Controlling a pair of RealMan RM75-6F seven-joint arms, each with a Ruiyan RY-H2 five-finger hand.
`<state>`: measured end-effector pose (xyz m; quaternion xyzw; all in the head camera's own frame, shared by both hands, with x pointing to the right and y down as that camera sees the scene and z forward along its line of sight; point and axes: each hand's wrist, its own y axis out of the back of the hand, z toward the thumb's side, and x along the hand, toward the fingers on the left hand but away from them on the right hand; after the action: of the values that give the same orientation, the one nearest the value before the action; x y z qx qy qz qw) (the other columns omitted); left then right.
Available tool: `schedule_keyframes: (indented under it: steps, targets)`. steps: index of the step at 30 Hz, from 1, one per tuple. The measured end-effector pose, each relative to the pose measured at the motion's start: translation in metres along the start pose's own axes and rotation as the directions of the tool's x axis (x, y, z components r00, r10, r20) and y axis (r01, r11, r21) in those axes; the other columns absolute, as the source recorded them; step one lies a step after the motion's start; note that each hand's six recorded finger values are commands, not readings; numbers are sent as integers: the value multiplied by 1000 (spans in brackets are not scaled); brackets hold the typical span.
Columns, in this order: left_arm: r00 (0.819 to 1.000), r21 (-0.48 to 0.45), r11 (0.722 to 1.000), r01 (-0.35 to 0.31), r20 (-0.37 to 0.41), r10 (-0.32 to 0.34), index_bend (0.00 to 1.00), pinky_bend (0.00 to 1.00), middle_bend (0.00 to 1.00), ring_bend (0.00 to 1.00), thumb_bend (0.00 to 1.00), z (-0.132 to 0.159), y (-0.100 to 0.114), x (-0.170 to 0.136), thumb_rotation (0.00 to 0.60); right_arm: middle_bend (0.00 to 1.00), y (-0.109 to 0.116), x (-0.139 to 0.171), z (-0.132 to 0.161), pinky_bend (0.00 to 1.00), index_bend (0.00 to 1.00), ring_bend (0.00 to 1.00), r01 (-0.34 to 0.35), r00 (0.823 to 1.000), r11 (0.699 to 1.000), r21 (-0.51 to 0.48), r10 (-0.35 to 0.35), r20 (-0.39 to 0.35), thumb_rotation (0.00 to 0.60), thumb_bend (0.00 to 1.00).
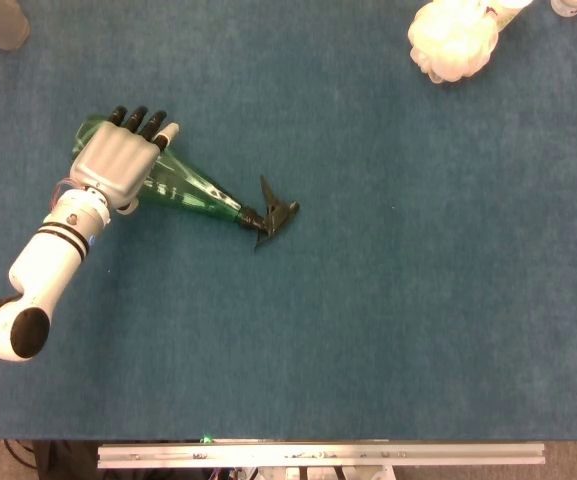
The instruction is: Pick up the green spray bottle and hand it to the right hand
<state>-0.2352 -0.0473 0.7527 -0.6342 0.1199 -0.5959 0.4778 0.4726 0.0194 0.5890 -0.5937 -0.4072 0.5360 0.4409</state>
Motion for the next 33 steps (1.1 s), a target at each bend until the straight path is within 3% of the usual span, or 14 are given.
schedule_keyframes:
  steps: [8,14,25,28,33]
  targets:
    - [999,51,998,-25,21,24,272,400,215,150,223,-2,-8,1,600,194,-1,1,-3,312,101,155,-3,1000,1000,-11,4,4,600,134]
    - [998,27,999,-47,46,45,359,460,263,195,223,-3,-10,-2,600,194,-2,0,-2,312,101,155,-9,1000,1000,-15,9,4,600,134]
    - [995,-185,981,-62,71,76,359,480,275,206,223,-12,-3,-14,600,195,4,-5,17,312,101,155,-23,998,999,-25,21,-65,600,134]
    - [994,-260,964,-62,75,84,354,480,271,206,223,-15,1,-18,600,194,8,-7,27,312,101,155,-22,995,999,-44,18,-99,600,134]
    - [993,-412,910,-46,76,85,346,485,268,206,223,-22,8,-27,600,194,14,-11,45,312,101,155,-27,986,997,-71,15,-168,600,134]
